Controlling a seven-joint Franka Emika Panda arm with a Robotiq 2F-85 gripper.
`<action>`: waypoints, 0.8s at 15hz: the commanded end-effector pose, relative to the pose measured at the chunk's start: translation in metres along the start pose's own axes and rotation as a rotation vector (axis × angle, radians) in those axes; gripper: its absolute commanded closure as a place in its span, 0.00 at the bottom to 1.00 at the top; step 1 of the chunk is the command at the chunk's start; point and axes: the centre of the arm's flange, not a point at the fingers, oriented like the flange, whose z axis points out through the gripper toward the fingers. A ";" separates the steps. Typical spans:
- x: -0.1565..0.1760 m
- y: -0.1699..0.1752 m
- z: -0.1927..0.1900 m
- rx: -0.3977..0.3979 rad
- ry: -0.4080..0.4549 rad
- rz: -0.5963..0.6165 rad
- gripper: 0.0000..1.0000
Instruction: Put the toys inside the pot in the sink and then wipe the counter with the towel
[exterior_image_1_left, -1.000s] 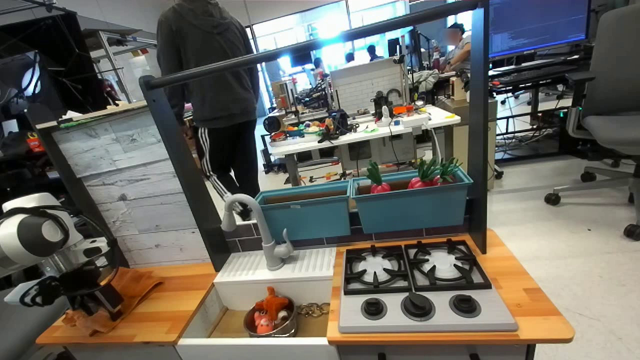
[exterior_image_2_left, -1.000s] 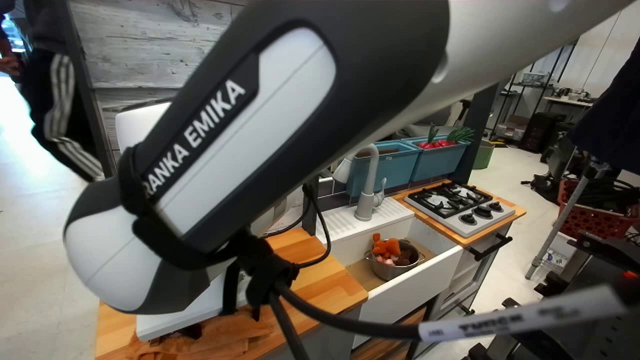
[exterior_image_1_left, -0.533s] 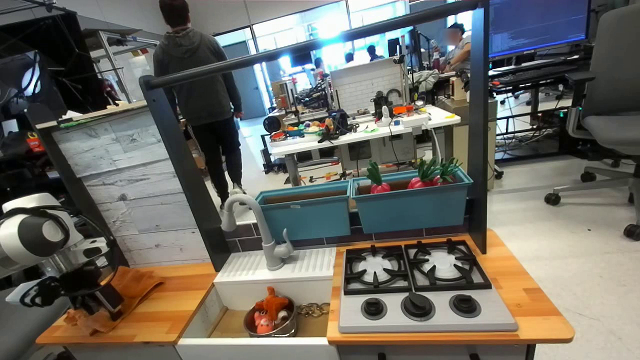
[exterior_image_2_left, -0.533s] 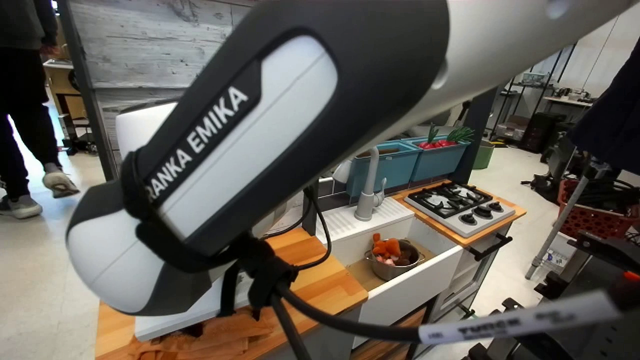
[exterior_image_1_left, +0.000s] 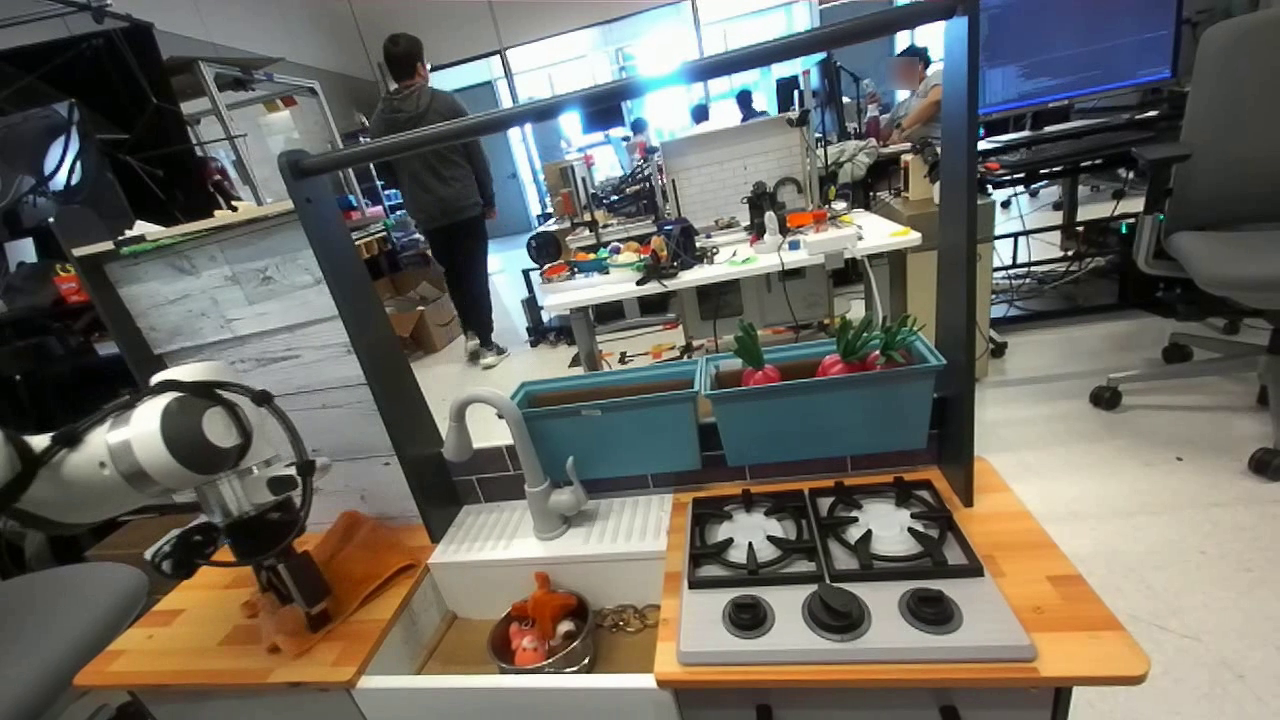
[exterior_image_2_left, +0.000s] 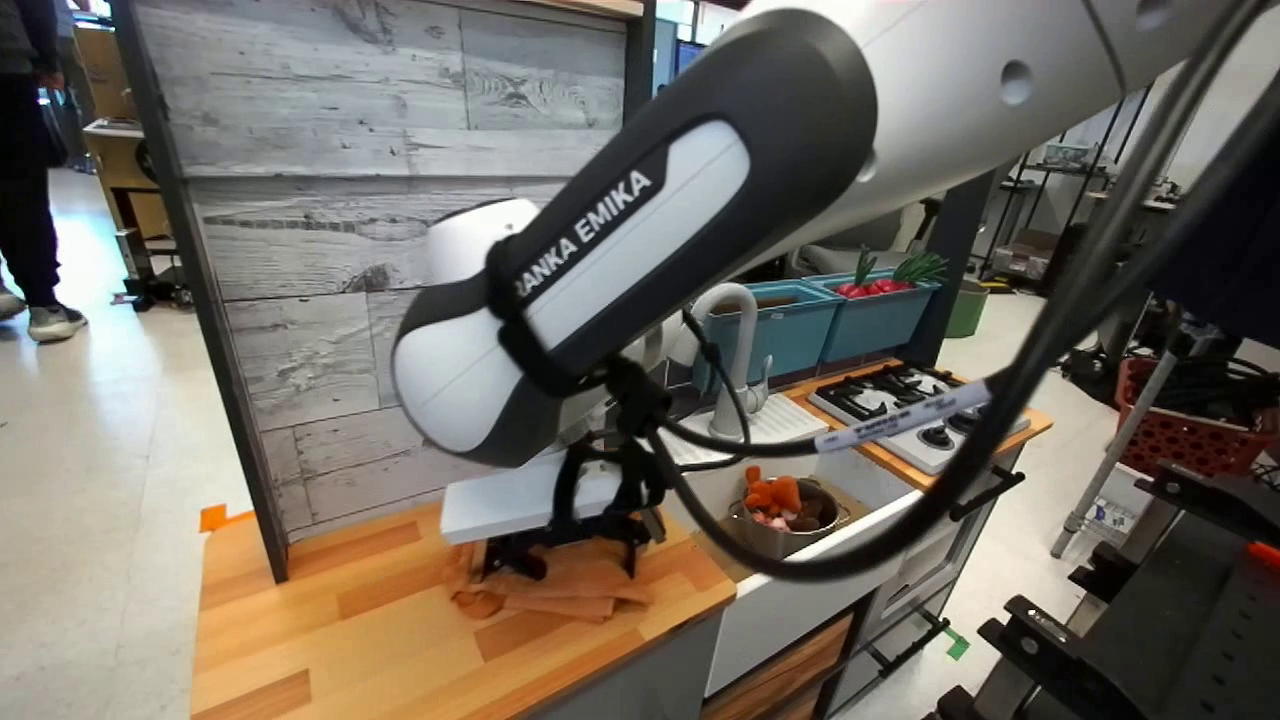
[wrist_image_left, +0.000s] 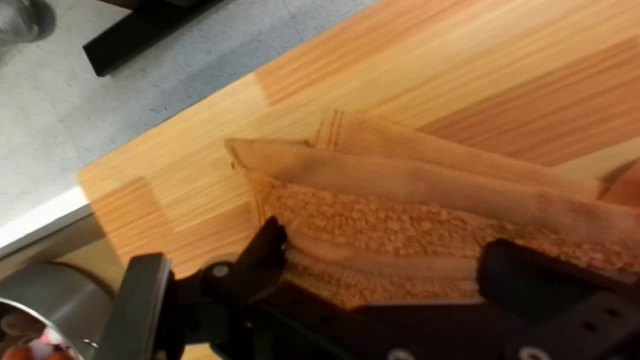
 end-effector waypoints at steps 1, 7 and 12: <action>0.020 0.017 0.052 -0.090 -0.067 0.048 0.00; -0.040 -0.034 0.051 -0.150 -0.036 -0.130 0.00; -0.089 -0.093 0.044 -0.170 0.004 -0.213 0.00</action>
